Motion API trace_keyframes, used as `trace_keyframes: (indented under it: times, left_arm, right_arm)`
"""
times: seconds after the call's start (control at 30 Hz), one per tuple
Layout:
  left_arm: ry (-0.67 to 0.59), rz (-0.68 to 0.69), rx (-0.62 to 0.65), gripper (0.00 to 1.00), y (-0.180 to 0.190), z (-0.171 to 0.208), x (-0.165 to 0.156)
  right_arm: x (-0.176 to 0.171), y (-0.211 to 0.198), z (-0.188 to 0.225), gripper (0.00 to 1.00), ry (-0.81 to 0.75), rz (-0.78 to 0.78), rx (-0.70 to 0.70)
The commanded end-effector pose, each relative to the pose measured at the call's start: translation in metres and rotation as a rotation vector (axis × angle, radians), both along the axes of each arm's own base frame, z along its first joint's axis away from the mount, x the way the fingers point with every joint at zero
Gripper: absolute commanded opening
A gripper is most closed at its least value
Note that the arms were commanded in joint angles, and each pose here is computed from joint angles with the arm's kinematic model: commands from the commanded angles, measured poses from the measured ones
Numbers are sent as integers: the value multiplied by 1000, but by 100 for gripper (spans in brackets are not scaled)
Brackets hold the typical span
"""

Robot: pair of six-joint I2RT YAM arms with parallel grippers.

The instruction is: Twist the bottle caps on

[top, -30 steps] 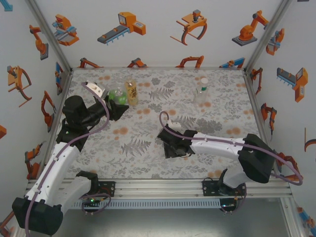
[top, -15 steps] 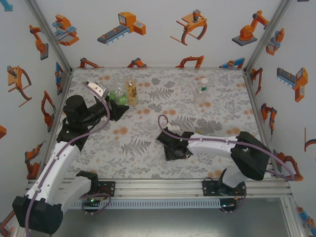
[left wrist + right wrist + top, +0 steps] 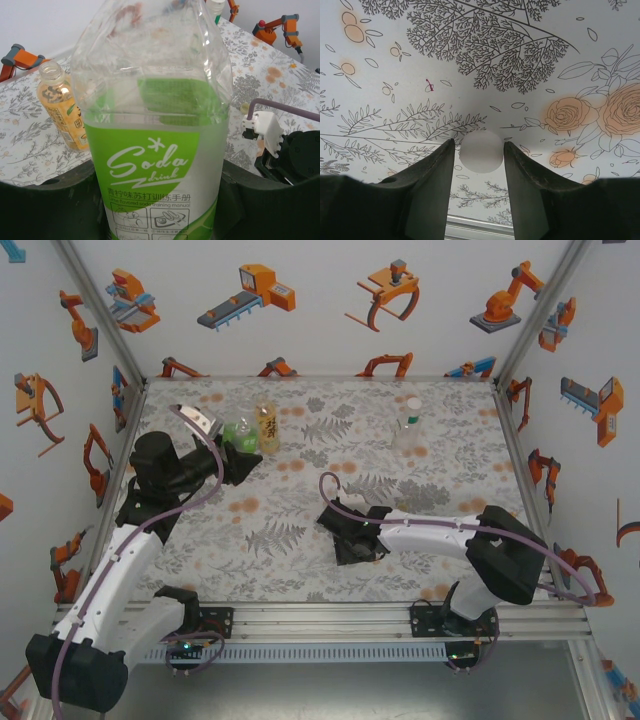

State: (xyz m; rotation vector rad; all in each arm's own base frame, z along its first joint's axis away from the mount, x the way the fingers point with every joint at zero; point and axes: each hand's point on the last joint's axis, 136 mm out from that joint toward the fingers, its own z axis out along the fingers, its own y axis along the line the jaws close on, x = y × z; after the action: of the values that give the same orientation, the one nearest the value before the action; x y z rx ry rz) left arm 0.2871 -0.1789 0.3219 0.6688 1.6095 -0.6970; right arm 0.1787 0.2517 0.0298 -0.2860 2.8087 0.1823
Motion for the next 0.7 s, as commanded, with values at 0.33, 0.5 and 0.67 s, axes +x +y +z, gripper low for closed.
trace_keyframes:
  times: [0.33, 0.5, 0.67]
  left_arm:
    - [-25, -26, -31, 8, -2, 18, -3]
    - [-18, -28, -35, 8, -2, 17, -2]
    - [-18, -28, -27, 8, -3, 16, -1]
  right_arm:
    - [-3, -4, -2, 39, 10, 1, -40]
    - [-3, -3, -1, 33, 10, 1, -33]
    - [1, 0, 5, 30, -14, 8, -12]
